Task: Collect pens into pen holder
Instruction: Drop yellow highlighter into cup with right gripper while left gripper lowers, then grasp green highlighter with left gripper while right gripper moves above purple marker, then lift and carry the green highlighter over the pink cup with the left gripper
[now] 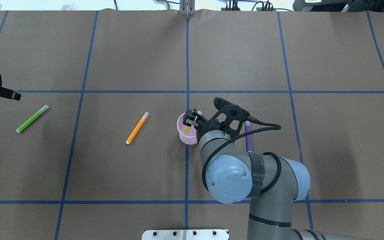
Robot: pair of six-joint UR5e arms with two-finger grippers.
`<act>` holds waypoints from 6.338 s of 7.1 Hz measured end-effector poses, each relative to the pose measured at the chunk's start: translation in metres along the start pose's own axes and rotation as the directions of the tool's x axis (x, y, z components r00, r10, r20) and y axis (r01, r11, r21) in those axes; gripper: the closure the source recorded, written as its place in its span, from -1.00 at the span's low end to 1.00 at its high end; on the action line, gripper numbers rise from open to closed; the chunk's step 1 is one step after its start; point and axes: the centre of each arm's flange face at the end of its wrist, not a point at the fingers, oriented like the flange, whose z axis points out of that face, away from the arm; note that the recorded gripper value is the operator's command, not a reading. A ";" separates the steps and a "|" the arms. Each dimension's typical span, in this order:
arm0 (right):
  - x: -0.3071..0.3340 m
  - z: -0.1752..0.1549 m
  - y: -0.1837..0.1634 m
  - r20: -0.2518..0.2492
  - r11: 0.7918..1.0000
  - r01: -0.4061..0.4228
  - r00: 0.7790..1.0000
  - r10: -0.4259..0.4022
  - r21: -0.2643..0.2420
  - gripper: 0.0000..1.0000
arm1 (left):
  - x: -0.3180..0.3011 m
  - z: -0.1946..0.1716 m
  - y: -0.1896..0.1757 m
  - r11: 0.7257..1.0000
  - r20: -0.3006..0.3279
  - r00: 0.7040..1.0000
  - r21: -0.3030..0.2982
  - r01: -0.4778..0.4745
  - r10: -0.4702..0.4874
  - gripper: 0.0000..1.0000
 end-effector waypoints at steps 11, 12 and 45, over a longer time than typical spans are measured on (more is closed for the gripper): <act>0.214 0.022 -0.274 -0.070 0.761 0.223 0.941 -0.331 -0.609 -1.00 | 0.054 0.092 -0.035 0.794 0.040 0.871 -0.434 -0.426 0.489 -0.56; 0.223 0.024 -0.280 -0.069 0.754 0.225 0.939 -0.336 -0.618 -1.00 | 0.050 0.098 -0.034 0.789 0.040 0.875 -0.455 -0.414 0.482 -0.51; 0.266 0.039 -0.328 -0.100 0.772 0.122 0.967 -0.234 -0.624 -1.00 | 0.561 0.082 -0.030 0.832 0.105 0.896 0.337 -0.441 0.432 -0.56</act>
